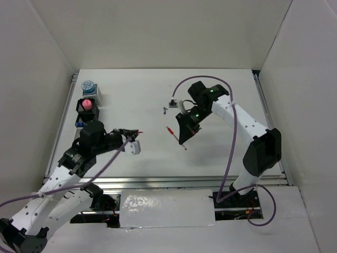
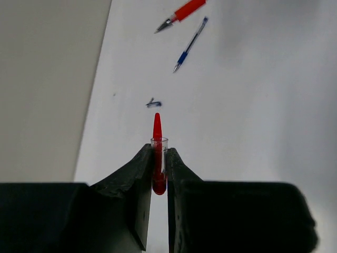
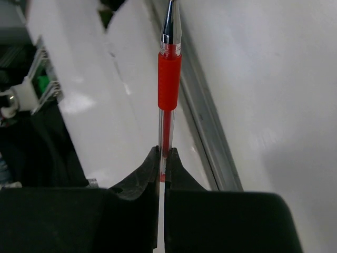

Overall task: Sort the stationery into containers
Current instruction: Pick up the pen from the center of the board, then close the pen cap on the pen.

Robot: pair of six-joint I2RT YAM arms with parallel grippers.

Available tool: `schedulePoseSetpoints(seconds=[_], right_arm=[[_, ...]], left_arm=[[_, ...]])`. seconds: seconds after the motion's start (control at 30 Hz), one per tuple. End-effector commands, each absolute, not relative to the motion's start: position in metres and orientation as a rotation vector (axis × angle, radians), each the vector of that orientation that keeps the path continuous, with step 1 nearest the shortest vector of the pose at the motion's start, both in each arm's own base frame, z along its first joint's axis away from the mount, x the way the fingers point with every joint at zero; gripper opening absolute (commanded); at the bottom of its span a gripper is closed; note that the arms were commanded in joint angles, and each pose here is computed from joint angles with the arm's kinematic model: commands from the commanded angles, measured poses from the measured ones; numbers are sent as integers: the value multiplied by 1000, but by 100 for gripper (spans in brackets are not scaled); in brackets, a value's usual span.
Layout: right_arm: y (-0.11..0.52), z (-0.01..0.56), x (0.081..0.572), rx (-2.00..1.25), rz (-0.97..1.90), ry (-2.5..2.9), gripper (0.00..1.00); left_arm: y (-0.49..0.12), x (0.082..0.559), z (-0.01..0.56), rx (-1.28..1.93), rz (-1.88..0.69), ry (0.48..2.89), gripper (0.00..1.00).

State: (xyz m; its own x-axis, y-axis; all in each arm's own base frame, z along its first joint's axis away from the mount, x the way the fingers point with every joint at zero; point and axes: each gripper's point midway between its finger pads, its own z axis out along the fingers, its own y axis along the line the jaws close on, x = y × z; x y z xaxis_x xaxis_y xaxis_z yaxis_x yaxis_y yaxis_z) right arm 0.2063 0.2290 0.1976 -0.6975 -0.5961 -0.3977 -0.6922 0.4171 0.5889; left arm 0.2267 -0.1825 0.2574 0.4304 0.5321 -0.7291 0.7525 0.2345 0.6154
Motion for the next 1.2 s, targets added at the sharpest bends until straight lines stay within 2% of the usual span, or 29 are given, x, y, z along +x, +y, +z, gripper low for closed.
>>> schedulePoseSetpoints(seconds=[0.0,0.2,0.53,0.9,1.17], right_arm=[[256,241,165,-1282,1493,2421,0],[273,255,144,-1357,1612,2344,0],[289,230,92,-1604,1658,2375,0],[306,221,82,-1684,1663,2410,0],[311,213,67,-1777,1617,2429,0]], left_arm=[[-176,239,264,1569,108,950,0],[-170,234,250,1625,303,742,0],[-169,207,248,1527,392,504,0],[-176,164,241,1635,327,321,0],[-181,152,237,1691,279,266,0]])
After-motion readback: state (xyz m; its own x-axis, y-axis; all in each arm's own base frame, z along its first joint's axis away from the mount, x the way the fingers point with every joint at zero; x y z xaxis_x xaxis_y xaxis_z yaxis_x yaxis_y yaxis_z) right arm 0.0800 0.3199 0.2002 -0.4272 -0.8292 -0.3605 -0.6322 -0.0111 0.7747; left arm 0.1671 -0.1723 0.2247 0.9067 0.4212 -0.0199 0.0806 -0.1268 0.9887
